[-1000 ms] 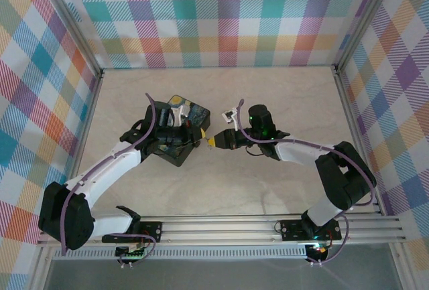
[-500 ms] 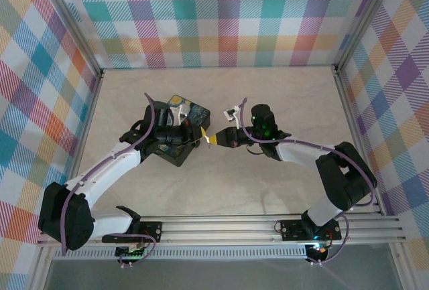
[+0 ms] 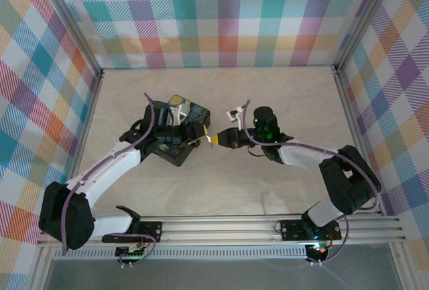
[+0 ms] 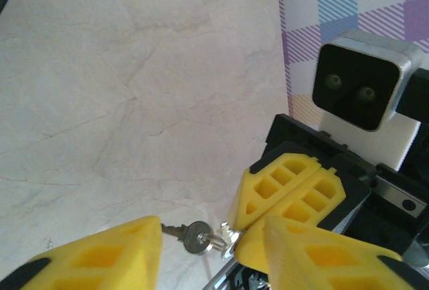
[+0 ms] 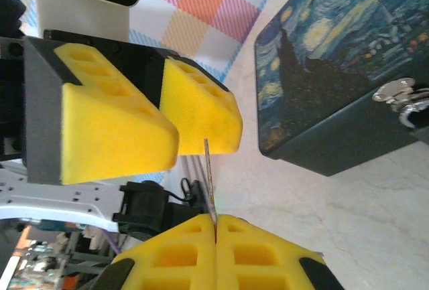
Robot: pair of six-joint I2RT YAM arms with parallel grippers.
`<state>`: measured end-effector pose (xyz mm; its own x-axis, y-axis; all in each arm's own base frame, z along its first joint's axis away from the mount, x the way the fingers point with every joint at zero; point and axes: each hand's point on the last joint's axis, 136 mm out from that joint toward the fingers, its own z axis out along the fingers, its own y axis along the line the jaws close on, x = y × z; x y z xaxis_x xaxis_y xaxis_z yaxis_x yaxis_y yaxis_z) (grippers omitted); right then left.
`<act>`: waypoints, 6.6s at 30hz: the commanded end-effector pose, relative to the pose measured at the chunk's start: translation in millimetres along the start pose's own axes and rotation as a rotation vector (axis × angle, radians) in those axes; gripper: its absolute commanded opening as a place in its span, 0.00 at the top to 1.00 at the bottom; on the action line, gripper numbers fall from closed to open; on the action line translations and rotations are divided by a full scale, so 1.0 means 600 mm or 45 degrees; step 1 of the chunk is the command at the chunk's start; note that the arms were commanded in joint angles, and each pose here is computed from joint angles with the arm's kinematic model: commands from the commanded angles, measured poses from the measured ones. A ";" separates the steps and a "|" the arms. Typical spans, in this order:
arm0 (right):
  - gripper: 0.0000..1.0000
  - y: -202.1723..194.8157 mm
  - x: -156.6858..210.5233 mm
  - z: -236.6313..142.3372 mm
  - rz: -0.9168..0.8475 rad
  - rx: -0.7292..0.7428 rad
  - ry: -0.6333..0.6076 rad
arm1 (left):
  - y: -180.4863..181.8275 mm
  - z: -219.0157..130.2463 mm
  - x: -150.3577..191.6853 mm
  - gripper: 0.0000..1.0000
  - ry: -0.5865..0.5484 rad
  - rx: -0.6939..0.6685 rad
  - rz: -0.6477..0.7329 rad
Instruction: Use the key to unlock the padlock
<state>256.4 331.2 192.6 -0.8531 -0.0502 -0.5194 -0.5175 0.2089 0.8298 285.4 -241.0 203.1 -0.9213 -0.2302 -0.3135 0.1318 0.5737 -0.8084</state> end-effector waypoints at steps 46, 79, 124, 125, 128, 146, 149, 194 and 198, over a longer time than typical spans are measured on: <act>1.00 0.017 -0.032 0.081 -1.110 0.767 -0.203 | 0.068 0.006 -0.023 0.66 -0.064 -0.267 -0.571; 0.73 0.035 -0.019 0.006 -0.621 0.605 -0.233 | 0.067 0.004 -0.031 1.00 -0.055 -0.249 -0.248; 0.60 0.020 -0.038 0.014 0.204 0.186 -0.203 | -0.028 0.002 -0.030 1.00 -0.031 0.153 0.023; 0.60 0.022 -0.038 0.017 0.198 0.173 -0.188 | -0.030 0.003 -0.029 1.00 -0.024 0.158 0.027; 0.61 0.030 -0.039 0.025 0.168 0.135 -0.156 | -0.035 0.004 -0.028 1.00 -0.010 0.180 0.032; 0.79 0.053 -0.029 0.036 0.170 -0.037 -0.120 | -0.041 0.003 -0.024 1.00 -0.010 0.229 0.019; 0.86 0.054 -0.027 0.034 0.171 -0.036 -0.121 | -0.042 0.000 -0.022 1.00 -0.015 0.234 0.022; 1.00 -0.137 0.006 -0.056 0.171 0.658 -0.004 | 0.181 0.043 0.062 0.46 0.117 -0.690 -0.140; 1.00 -0.138 0.012 -0.055 0.183 0.656 0.009 | 0.212 0.027 0.052 0.45 0.082 -0.724 -0.197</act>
<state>288.8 279.5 121.8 -0.9193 0.0215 -0.3930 -0.2805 0.6647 0.6924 277.1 -207.1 89.4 -0.9451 -0.2842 -0.1613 -0.1767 0.8598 -0.4791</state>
